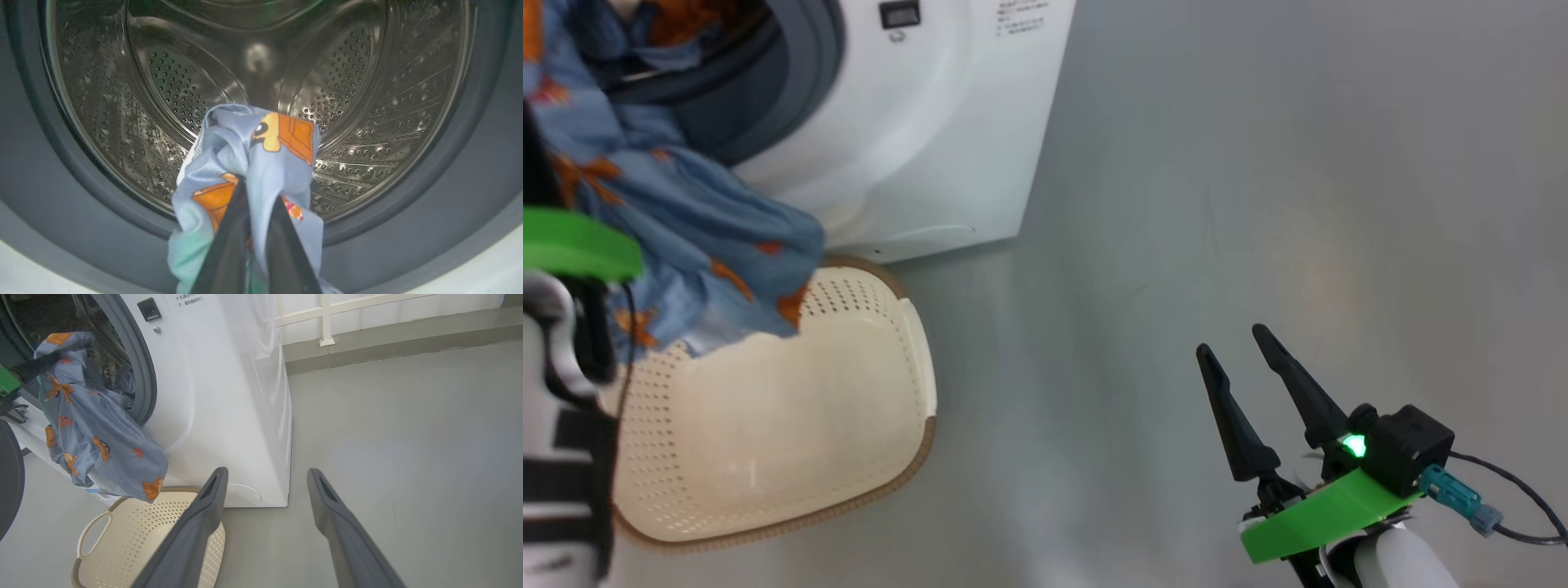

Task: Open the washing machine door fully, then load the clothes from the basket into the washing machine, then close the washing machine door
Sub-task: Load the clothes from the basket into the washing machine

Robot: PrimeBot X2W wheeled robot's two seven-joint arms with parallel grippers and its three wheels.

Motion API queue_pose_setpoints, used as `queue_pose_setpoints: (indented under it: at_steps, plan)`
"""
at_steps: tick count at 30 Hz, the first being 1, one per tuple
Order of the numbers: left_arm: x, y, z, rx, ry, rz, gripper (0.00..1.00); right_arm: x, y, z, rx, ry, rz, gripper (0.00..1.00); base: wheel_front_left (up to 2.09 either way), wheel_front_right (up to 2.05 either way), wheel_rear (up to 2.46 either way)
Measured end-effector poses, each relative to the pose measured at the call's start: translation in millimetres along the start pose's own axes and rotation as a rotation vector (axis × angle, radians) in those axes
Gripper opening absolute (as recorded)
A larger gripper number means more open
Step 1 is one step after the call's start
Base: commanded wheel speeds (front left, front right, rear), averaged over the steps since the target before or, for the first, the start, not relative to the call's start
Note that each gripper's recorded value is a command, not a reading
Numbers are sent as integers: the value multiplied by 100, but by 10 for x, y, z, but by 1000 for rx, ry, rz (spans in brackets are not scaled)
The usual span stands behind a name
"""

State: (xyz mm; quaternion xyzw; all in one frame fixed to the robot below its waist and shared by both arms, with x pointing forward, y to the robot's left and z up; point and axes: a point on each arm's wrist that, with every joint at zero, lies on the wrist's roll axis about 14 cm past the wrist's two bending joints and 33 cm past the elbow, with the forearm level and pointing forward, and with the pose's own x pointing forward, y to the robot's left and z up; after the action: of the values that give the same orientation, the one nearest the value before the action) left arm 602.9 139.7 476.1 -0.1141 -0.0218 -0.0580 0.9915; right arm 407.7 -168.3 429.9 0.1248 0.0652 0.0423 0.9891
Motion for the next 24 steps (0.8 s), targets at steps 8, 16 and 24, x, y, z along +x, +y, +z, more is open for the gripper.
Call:
queue_pose_setpoints:
  at_steps: [8, 16, 24]
  plan:
    - [499, -9, -264, -19, 51, 15, 0, 34, -77, -218, -1, 63, -20, 100, 0, 0, 0]
    - [881, 142, -342, -38, 68, 71, 0, 69, -109, -376, -6, 109, -22, 100, 0, 0, 0]
    - [1095, 97, -142, -48, 26, 55, 0, 41, -148, -390, -14, 118, -32, 100, 0, 0, 0]
